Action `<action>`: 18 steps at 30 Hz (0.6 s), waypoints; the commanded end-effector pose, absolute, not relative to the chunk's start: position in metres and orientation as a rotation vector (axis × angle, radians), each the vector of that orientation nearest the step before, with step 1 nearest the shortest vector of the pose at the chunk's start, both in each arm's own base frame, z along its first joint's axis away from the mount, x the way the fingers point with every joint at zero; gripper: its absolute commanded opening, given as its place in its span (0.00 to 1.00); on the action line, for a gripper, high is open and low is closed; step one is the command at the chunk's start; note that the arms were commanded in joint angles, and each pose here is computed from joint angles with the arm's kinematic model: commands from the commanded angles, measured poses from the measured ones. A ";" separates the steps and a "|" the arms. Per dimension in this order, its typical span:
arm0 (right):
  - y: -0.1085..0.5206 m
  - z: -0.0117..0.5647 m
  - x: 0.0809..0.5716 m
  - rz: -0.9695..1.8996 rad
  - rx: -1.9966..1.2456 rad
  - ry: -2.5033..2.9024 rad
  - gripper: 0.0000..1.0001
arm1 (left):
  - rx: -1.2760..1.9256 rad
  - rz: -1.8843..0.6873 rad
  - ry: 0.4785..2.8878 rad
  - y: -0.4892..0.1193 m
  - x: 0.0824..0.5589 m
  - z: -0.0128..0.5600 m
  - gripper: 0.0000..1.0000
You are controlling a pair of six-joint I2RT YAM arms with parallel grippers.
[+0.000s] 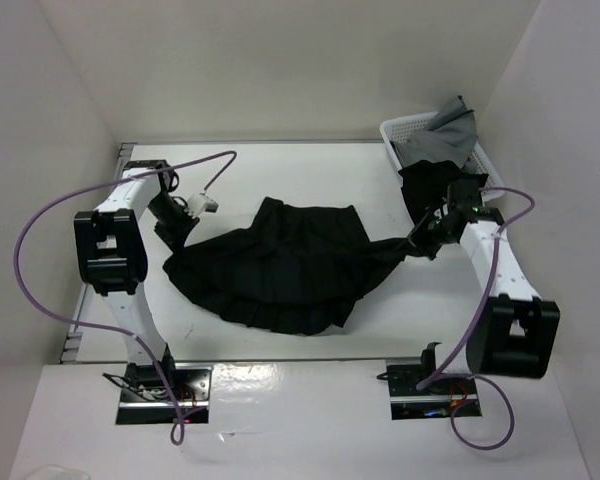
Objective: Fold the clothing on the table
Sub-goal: Fold the skirt
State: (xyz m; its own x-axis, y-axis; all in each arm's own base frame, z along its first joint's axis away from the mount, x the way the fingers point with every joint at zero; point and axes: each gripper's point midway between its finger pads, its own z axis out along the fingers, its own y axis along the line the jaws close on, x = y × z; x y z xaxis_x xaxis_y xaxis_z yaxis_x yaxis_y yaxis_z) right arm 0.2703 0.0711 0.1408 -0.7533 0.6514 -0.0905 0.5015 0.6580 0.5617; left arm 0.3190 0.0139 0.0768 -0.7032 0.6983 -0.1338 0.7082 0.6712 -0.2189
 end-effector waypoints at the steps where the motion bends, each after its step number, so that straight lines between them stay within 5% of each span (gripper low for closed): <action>1: 0.068 0.153 0.313 0.810 0.733 2.534 0.00 | 1.171 -0.463 2.821 0.008 0.321 0.070 0.01; 8: 0.060 0.124 0.322 0.814 0.827 2.531 0.00 | 1.232 -0.376 2.828 0.011 0.311 0.037 0.23; 11: 0.061 0.121 0.322 0.817 0.839 2.527 0.00 | 1.146 -0.302 2.809 0.029 0.319 0.039 0.56; 17: 0.067 0.119 0.313 0.810 0.819 2.539 0.00 | 1.046 0.174 2.295 0.033 0.371 0.152 0.80; 18: 0.070 0.117 0.310 0.813 0.811 2.553 0.00 | 1.016 0.296 2.218 0.038 0.371 0.182 0.92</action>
State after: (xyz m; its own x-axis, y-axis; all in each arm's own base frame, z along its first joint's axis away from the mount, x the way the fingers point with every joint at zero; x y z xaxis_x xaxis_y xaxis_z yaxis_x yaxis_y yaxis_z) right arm 0.3062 0.0648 0.1074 -0.7758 0.6242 -0.0920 0.4641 0.6633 0.5871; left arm 0.3337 0.0411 0.0971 -0.6468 0.6888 -0.3273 0.6888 0.7119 0.1369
